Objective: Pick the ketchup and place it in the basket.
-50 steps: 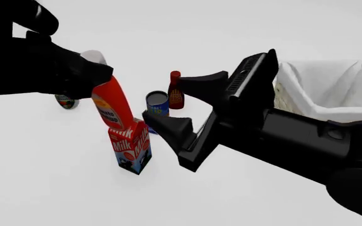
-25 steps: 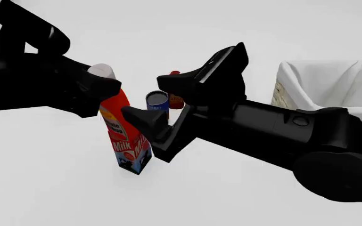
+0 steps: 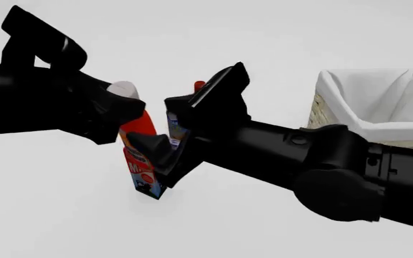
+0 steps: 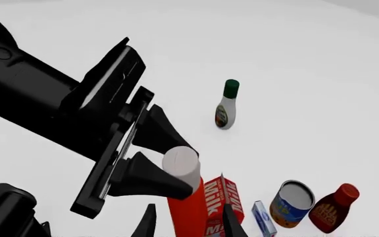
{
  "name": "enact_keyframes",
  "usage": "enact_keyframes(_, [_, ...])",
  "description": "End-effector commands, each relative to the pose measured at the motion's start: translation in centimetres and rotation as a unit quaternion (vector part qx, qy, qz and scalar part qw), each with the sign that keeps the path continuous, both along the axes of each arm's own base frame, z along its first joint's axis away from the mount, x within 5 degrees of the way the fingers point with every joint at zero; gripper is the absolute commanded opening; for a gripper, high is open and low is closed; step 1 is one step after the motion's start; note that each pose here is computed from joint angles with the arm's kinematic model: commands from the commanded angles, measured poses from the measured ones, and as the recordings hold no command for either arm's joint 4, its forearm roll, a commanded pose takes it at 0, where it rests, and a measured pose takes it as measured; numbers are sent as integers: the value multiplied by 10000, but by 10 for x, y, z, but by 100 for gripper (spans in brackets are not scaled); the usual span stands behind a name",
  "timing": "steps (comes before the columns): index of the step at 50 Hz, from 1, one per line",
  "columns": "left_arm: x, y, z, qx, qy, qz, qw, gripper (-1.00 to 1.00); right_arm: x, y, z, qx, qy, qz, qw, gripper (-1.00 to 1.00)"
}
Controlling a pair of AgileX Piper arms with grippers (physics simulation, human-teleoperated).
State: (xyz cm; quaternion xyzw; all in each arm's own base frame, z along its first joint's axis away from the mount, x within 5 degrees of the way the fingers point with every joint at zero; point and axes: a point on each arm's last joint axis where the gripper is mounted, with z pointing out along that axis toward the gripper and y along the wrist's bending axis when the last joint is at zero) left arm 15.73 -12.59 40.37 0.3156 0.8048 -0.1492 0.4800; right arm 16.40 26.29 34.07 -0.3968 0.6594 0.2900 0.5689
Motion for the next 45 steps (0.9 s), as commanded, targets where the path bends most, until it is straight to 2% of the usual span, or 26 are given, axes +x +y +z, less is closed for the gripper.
enact_keyframes(1, [-3,-2,4,-23,10,-73,10000,-100,6,9,-11,-135,44,0,9999,100])
enact_keyframes(30, [-12,-6,16,-176,146,-189,9996,-100,16,24,-30,-204,220,-27,9995,100])
enact_keyframes(34, [-13,-6,17,-201,159,-185,9995,-100,21,21,-29,-116,270,-132,9995,100])
enact_keyframes(35, [-13,-6,18,-209,163,-191,9995,-100,19,22,-31,-153,254,-96,9995,-100])
enact_keyframes(45, [-18,-8,21,-297,219,-247,9990,-100,12,18,-33,-134,265,-48,9995,-100])
